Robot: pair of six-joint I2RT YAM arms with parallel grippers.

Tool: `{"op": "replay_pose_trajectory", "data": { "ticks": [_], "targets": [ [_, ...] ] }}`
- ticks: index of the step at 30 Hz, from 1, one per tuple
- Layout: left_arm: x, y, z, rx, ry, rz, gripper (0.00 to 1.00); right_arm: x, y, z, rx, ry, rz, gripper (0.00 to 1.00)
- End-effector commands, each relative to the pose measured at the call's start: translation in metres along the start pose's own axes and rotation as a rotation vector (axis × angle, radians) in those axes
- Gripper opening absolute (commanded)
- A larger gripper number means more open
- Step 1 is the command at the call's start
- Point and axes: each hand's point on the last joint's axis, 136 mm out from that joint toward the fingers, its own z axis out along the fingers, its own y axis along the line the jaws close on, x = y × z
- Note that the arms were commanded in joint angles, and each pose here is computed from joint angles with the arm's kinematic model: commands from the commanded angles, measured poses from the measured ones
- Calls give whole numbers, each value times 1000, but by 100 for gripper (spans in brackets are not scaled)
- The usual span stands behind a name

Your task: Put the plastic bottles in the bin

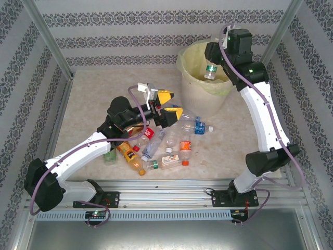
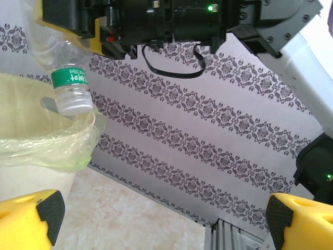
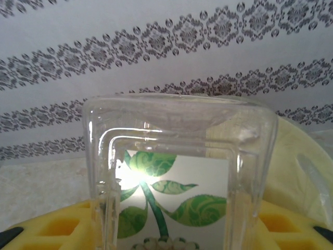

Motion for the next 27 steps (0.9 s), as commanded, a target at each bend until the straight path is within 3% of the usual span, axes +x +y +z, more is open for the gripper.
{"op": "replay_pose_trajectory", "data": {
  "ticks": [1, 27],
  "targets": [
    [0, 3, -2, -15, 11, 36, 100, -7, -5, 4, -3, -1, 1, 51],
    [19, 17, -3, -80, 93, 86, 100, 74, -51, 105, 114, 307, 18, 53]
  ]
}}
